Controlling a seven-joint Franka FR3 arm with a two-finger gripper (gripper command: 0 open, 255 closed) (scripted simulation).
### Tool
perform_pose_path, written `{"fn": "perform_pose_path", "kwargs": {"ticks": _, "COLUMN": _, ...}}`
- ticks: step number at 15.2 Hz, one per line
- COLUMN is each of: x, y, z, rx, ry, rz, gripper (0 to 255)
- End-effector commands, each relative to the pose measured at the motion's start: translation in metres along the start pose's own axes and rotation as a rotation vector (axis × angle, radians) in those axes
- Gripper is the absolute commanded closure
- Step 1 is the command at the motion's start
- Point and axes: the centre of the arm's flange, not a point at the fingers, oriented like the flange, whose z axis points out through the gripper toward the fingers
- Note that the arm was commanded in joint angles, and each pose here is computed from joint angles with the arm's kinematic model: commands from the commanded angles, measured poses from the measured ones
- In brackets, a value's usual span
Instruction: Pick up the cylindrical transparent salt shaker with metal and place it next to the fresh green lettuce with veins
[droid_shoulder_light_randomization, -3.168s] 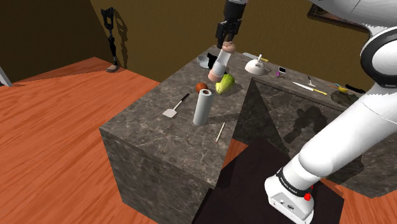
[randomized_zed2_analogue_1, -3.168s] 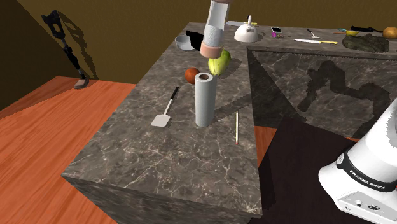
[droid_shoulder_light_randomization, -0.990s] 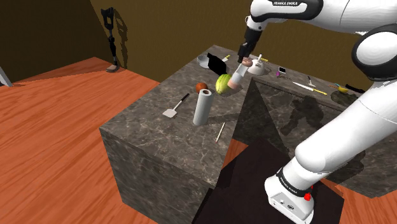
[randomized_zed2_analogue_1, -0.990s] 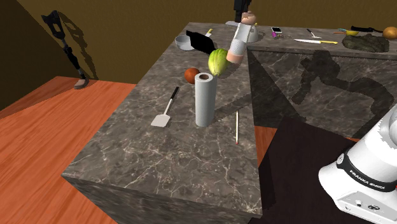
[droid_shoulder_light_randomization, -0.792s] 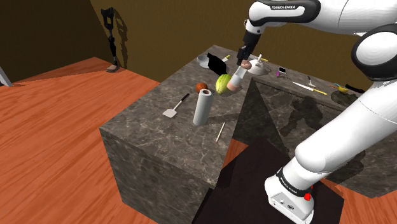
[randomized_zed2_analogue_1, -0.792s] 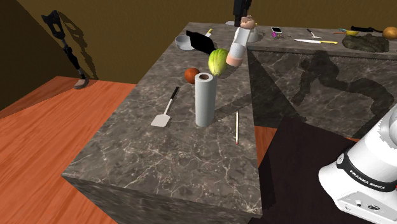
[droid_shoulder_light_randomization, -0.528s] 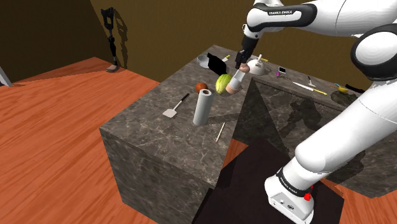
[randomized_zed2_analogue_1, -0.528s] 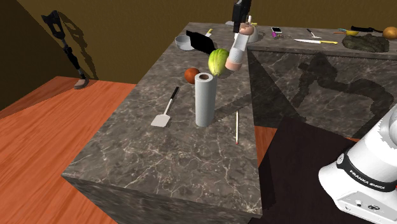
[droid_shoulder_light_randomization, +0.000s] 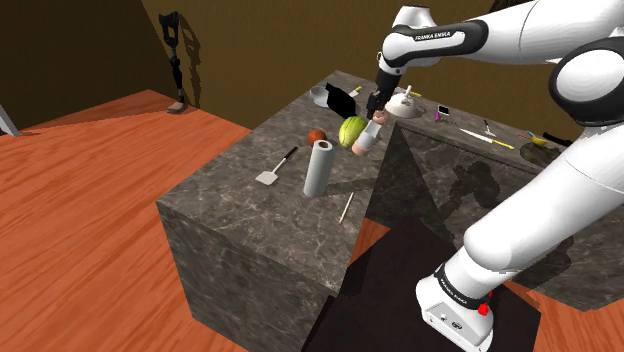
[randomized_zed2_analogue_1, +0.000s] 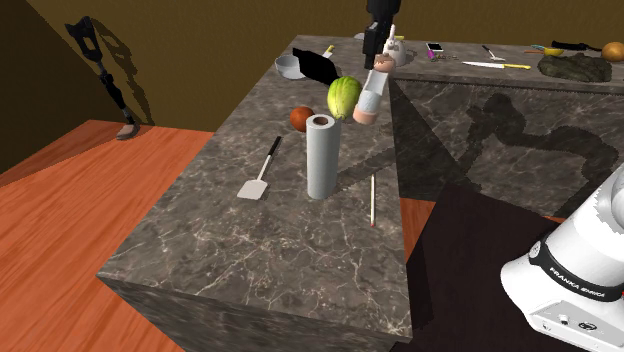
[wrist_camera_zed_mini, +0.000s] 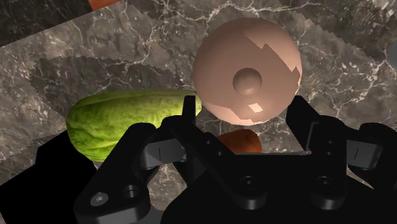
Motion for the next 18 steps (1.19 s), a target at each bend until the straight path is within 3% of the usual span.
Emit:
{"fn": "perform_pose_path", "kwargs": {"ticks": 1, "x": 0.0, "y": 0.0, "z": 0.011, "rx": 0.0, "ry": 0.001, "rz": 0.0, "gripper": 255}}
{"fn": "perform_pose_path", "kwargs": {"ticks": 13, "x": -0.002, "y": -0.006, "z": 0.074, "rx": 0.0, "ry": 0.001, "rz": 0.0, "gripper": 255}}
{"fn": "perform_pose_path", "kwargs": {"ticks": 18, "x": -0.003, "y": -0.006, "z": 0.077, "rx": 0.0, "ry": 0.001, "rz": 0.0, "gripper": 255}}
